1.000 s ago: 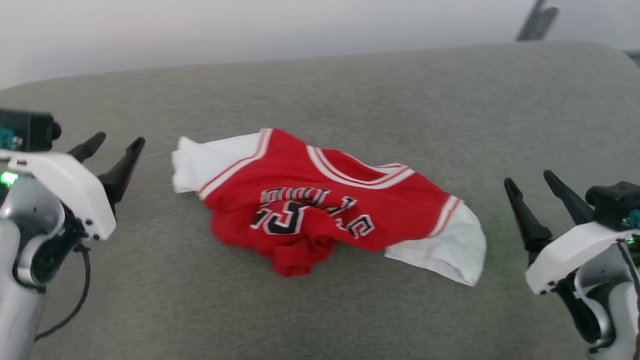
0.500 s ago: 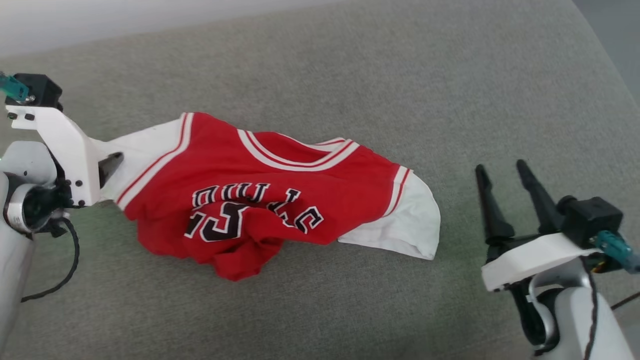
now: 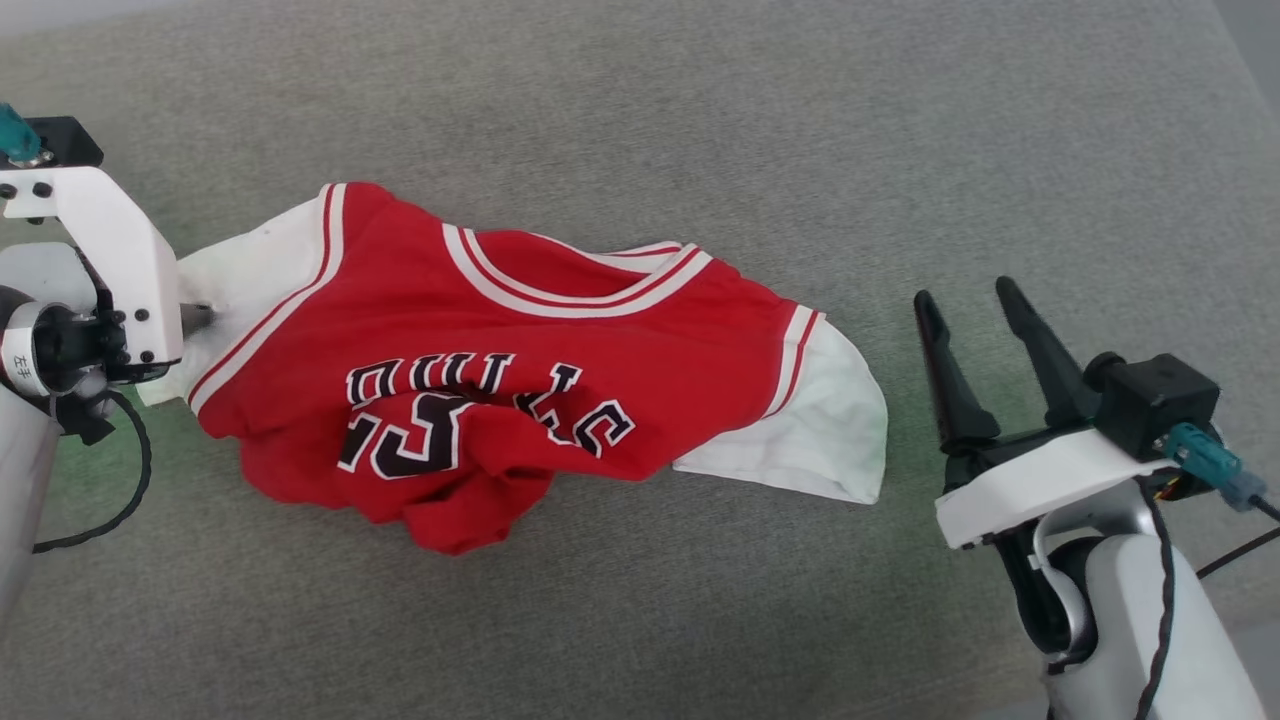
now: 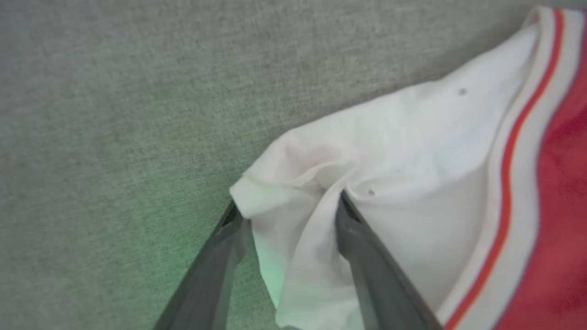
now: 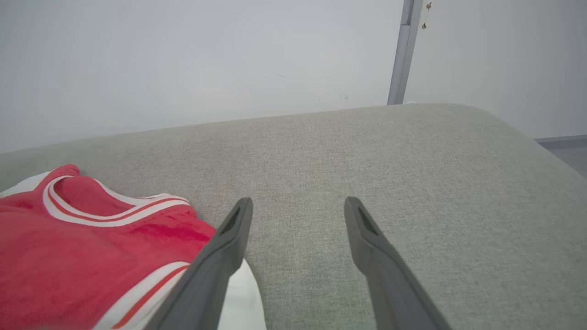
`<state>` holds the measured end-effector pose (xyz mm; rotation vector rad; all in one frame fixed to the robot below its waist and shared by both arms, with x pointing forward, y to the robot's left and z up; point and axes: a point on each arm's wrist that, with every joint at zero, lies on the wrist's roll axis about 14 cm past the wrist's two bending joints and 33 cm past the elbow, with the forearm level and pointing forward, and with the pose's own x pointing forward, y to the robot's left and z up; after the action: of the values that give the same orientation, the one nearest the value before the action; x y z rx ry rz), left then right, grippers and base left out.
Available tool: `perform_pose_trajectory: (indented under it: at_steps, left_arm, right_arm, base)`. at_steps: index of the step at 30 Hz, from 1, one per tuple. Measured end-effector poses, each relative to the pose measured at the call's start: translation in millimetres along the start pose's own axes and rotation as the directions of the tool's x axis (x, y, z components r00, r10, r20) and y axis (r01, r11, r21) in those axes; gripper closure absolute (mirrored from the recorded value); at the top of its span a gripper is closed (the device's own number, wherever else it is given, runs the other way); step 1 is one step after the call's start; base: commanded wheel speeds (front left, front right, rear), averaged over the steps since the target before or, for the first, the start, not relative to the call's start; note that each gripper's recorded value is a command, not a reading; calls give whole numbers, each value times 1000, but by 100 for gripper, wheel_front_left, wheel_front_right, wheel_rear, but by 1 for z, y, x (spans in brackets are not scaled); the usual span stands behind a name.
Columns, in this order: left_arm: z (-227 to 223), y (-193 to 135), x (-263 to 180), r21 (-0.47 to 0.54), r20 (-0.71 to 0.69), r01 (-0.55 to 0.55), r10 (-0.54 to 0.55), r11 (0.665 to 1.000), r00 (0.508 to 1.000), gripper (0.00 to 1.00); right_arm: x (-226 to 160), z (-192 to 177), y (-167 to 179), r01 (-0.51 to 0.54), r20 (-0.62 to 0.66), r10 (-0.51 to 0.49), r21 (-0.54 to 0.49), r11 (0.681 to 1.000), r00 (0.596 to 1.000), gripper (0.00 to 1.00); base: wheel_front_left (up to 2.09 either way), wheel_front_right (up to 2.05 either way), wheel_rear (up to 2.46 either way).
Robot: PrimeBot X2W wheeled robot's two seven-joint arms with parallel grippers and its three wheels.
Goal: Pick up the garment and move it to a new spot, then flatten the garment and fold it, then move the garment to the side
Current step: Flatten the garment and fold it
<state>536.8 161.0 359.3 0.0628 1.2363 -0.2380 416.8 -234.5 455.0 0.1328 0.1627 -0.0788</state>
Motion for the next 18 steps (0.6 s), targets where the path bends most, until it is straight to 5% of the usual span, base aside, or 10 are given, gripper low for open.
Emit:
perform_pose_trajectory:
  at_steps: [18]
  left_arm:
    - [-54, 36, -57, -63, 96, -54, 60, 997, 994, 100]
  right_arm:
    - [11, 50, 16, -71, 155, 79, -56, 996, 985, 0]
  base:
    - [0, 0, 0]
